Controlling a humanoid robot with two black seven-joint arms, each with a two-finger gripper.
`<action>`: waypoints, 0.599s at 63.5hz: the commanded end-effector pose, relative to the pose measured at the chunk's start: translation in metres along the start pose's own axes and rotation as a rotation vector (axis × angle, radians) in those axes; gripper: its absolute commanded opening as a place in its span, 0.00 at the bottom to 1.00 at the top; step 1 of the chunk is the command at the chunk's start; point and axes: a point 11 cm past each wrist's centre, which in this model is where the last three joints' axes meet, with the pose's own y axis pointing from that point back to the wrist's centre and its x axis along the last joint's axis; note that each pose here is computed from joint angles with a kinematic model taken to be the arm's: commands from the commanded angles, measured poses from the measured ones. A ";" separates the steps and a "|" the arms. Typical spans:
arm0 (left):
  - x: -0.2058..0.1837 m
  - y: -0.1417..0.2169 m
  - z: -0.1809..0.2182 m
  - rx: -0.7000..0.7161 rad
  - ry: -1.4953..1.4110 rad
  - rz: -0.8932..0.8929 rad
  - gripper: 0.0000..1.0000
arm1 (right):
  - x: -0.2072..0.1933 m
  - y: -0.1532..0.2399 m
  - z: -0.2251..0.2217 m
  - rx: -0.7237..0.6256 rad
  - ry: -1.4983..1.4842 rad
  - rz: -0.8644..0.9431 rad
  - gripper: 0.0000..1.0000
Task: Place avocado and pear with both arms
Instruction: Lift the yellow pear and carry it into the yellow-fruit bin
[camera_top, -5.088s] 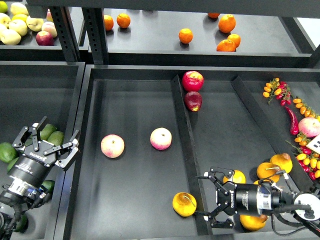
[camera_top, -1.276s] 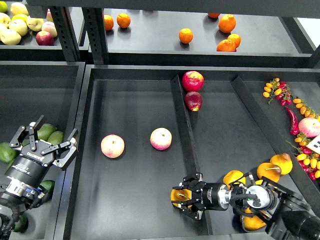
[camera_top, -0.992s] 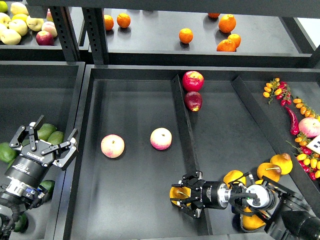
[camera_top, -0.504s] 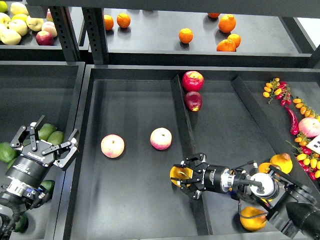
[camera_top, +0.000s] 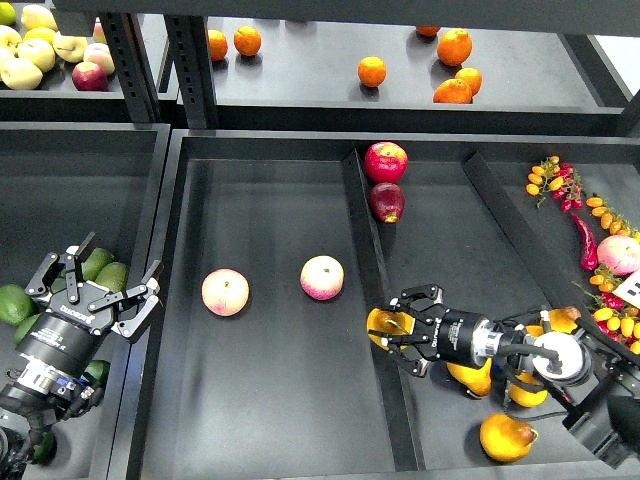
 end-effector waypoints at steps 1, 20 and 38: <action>0.000 0.000 -0.001 0.002 0.000 -0.001 0.99 | 0.010 0.012 0.002 0.005 -0.013 0.017 0.25; 0.000 0.001 0.001 -0.004 -0.001 -0.001 0.99 | 0.033 0.020 0.045 -0.052 -0.068 0.049 0.26; -0.001 0.000 0.000 -0.001 -0.001 -0.002 0.99 | 0.046 0.023 0.074 -0.094 -0.093 0.077 0.29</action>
